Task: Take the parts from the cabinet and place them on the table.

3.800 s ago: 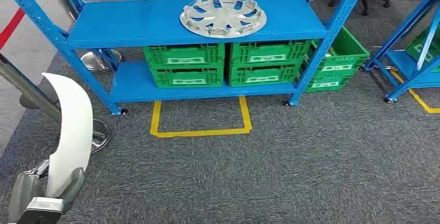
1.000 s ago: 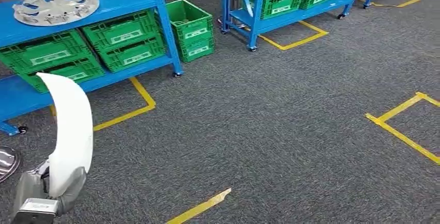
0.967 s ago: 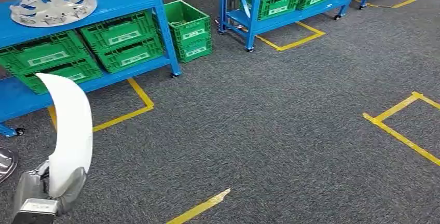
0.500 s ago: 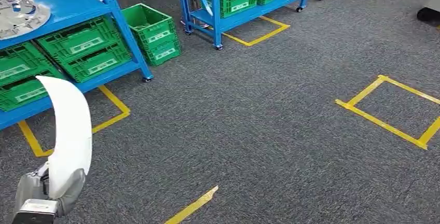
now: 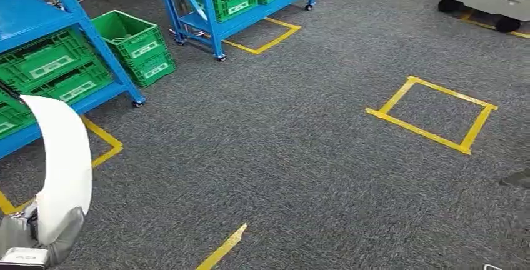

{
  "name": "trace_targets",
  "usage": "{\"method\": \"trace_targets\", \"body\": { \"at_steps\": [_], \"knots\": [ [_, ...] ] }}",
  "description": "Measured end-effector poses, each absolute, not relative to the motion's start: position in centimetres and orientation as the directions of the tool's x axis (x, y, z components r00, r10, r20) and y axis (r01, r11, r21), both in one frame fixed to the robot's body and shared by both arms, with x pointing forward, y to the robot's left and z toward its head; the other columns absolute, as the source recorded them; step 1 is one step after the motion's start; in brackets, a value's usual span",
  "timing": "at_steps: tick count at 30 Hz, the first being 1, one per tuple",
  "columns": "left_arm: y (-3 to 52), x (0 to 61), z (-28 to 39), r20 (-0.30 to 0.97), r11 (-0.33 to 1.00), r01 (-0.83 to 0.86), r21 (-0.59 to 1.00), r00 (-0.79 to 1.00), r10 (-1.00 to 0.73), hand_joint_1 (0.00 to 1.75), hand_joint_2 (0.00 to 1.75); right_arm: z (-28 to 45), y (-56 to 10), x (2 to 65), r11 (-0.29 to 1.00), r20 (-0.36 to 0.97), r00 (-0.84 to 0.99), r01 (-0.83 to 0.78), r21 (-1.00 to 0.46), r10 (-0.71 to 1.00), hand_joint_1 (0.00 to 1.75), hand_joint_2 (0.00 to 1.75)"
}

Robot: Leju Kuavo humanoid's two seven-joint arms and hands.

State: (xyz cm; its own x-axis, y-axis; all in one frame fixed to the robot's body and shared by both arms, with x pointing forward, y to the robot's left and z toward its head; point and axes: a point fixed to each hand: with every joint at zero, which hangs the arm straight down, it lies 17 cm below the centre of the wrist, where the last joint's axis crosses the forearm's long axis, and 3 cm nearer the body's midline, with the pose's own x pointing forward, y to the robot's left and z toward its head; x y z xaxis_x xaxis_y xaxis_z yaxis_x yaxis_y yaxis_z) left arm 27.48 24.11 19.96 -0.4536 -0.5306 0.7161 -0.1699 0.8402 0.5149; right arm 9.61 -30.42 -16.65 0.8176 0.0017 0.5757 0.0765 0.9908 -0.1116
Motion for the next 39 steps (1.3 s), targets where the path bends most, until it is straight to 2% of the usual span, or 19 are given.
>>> {"method": "trace_targets", "body": {
  "at_steps": [11,27,33,39],
  "knots": [
    [23.9,27.0,19.2,0.74,0.836,-0.185,0.517,-0.395,-0.545,1.75,1.75,-16.6,-30.6,9.4,0.988,0.581,0.813,0.115,-0.105,-0.033,0.0,1.75],
    [24.2,27.3,20.3,0.752,0.859,-0.205,0.469,-0.418,-0.51,1.75,1.75,-16.6,-30.5,8.8,0.985,0.571,0.818,0.142,-0.097,-0.062,0.0,1.75],
    [23.5,27.9,21.6,0.735,0.871,-0.204,0.446,-0.472,-0.487,1.75,1.75,-16.4,-31.3,7.7,0.972,0.554,0.822,0.215,-0.089,-0.131,0.0,1.75],
    [23.8,28.0,21.8,0.754,0.888,-0.209,0.41,-0.469,-0.459,1.75,1.75,-16.0,-31.2,8.6,0.977,0.585,0.803,0.198,-0.085,-0.111,0.0,1.75]
  ]
}}
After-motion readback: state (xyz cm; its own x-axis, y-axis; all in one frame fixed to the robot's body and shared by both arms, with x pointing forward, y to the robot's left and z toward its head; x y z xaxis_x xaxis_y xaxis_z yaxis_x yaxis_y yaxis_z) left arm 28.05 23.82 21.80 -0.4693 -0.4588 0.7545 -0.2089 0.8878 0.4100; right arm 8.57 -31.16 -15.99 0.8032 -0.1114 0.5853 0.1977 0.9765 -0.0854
